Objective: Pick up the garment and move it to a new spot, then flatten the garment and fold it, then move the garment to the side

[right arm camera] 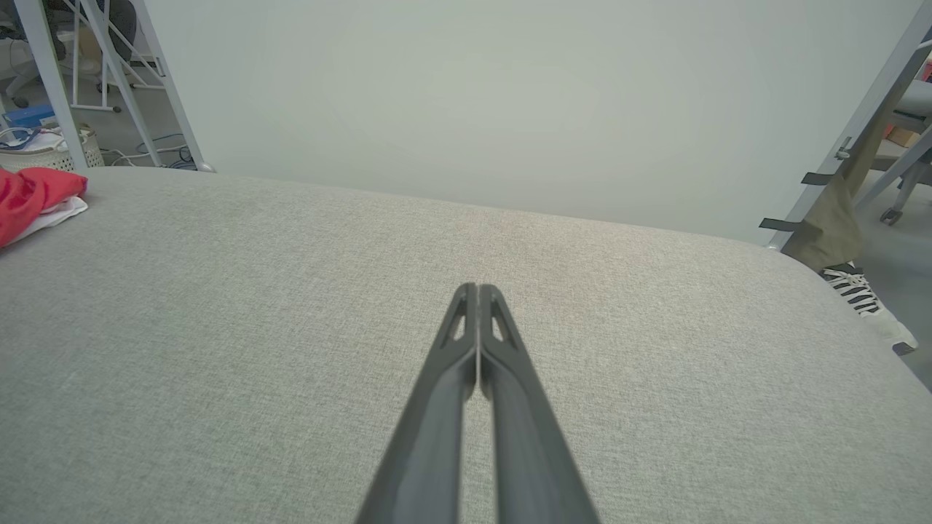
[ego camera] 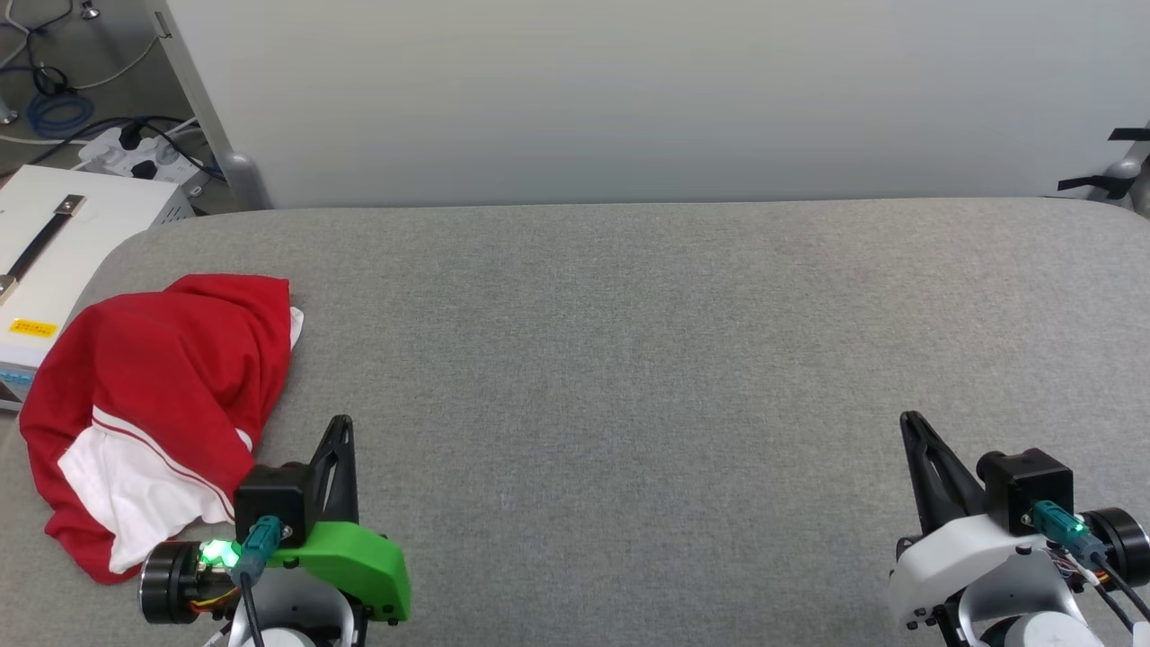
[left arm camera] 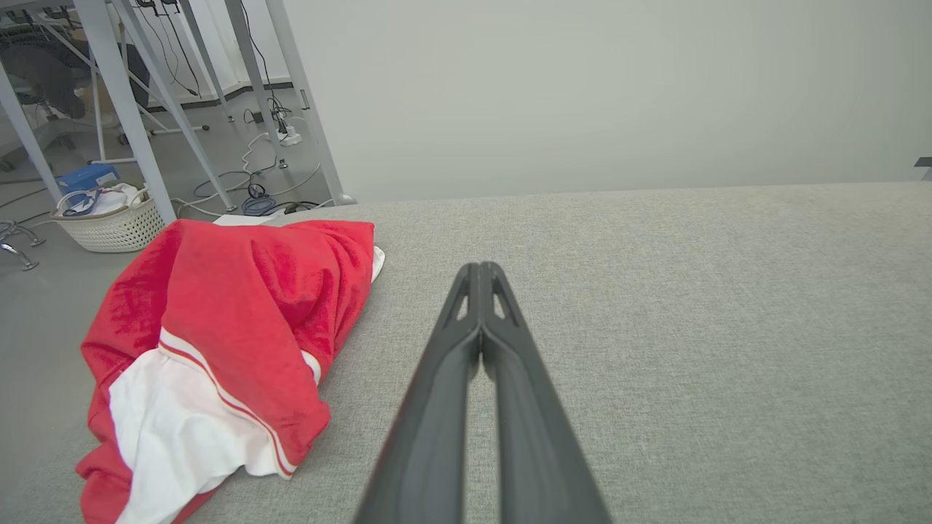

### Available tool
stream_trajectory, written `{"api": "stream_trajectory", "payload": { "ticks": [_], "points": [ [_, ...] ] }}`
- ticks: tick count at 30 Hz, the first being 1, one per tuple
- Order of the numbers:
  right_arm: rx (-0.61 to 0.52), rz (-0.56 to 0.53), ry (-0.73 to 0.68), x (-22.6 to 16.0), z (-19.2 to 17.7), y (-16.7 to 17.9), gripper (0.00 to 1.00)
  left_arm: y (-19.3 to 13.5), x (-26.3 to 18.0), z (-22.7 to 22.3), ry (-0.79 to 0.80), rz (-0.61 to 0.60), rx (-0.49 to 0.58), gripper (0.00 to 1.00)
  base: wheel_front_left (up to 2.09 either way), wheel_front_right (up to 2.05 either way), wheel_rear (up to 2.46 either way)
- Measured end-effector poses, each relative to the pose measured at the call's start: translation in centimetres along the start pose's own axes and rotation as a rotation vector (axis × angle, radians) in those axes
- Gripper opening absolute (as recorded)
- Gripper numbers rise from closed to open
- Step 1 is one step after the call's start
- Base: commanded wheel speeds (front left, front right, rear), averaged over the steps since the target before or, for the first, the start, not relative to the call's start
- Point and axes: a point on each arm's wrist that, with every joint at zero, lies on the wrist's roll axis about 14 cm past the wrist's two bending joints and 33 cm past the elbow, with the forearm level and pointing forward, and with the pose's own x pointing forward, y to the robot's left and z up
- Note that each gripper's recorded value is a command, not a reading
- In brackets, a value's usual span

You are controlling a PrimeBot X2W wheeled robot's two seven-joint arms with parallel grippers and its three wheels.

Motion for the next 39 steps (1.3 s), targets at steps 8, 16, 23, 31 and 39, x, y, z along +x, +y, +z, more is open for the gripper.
{"api": "stream_trajectory", "payload": {
  "ticks": [8,16,23,31,39],
  "points": [
    [0.0,0.0,0.0,0.0,0.0,-0.01,0.0,0.0,0.0,0.0,0.0,0.0,0.0,0.0,0.0,0.0,0.0],
    [0.0,0.0,0.0,0.0,0.0,-0.01,0.0,0.0,0.0,0.0,0.0,0.0,0.0,0.0,0.0,0.0,0.0],
    [0.0,0.0,0.0,0.0,0.0,-0.01,0.0,0.0,0.0,0.0,0.0,0.0,0.0,0.0,0.0,0.0,0.0],
    [0.0,0.0,0.0,0.0,0.0,-0.01,0.0,0.0,0.0,0.0,0.0,0.0,0.0,0.0,0.0,0.0,0.0],
    [0.0,0.0,0.0,0.0,0.0,-0.01,0.0,0.0,0.0,0.0,0.0,0.0,0.0,0.0,0.0,0.0,0.0]
  ]
}}
